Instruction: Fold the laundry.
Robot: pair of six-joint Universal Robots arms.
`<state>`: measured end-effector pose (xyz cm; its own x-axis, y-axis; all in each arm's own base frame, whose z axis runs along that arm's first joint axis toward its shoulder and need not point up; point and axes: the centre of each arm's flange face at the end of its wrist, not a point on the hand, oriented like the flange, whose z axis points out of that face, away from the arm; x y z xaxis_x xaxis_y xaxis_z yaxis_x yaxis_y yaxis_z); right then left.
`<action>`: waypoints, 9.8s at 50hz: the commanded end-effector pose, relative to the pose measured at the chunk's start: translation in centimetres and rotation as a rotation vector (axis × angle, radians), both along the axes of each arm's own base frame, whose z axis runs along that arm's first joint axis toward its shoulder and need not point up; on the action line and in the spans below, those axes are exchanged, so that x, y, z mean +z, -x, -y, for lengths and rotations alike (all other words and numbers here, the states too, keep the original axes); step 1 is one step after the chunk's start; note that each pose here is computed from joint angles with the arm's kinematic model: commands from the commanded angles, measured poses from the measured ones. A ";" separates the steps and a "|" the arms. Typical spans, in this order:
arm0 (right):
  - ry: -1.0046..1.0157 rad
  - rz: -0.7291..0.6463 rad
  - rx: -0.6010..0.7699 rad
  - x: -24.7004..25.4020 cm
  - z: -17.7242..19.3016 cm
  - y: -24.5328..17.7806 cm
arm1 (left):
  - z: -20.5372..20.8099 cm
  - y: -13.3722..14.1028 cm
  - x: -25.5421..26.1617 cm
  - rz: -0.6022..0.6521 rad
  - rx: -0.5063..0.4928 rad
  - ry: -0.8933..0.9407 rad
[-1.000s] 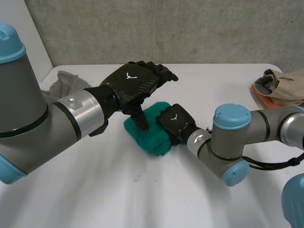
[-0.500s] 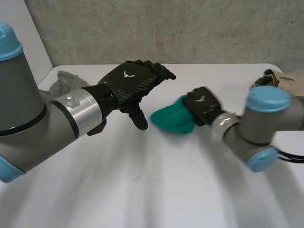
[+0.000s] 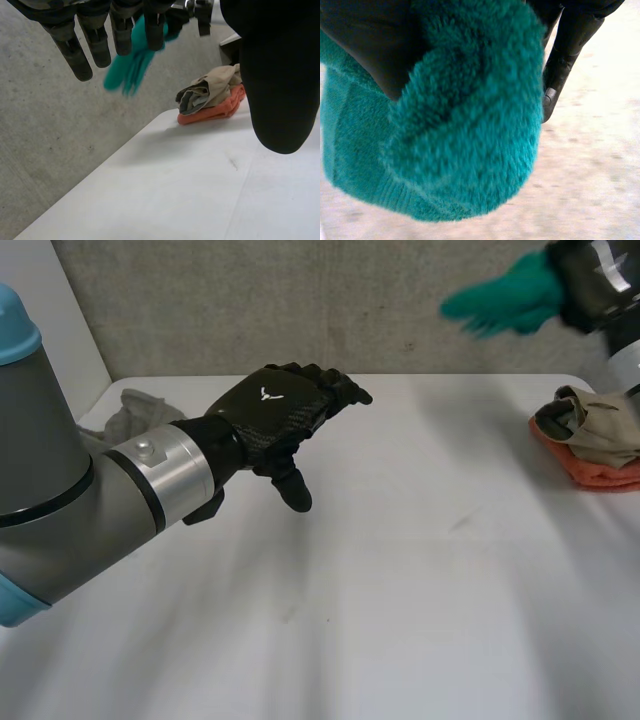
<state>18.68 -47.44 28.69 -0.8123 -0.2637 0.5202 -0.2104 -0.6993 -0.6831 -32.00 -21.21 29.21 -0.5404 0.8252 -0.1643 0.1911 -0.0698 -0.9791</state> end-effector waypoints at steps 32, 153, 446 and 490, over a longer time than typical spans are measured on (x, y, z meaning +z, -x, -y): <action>-0.242 -0.063 -0.175 -13.8 3.2 20.7 | -0.3 0.3 -0.7 0.010 -0.011 -0.018; -0.505 -0.262 -0.037 -10.6 -20.3 -4.0 | -2.2 4.2 -8.8 -0.059 -0.019 -0.189; -1.020 -0.636 -0.267 -12.1 -18.2 1.1 | 4.3 -10.9 -10.8 0.464 0.610 0.243; -0.447 -0.684 -0.510 -17.1 -5.5 -2.4 | 12.9 -5.5 -15.9 0.537 0.687 0.512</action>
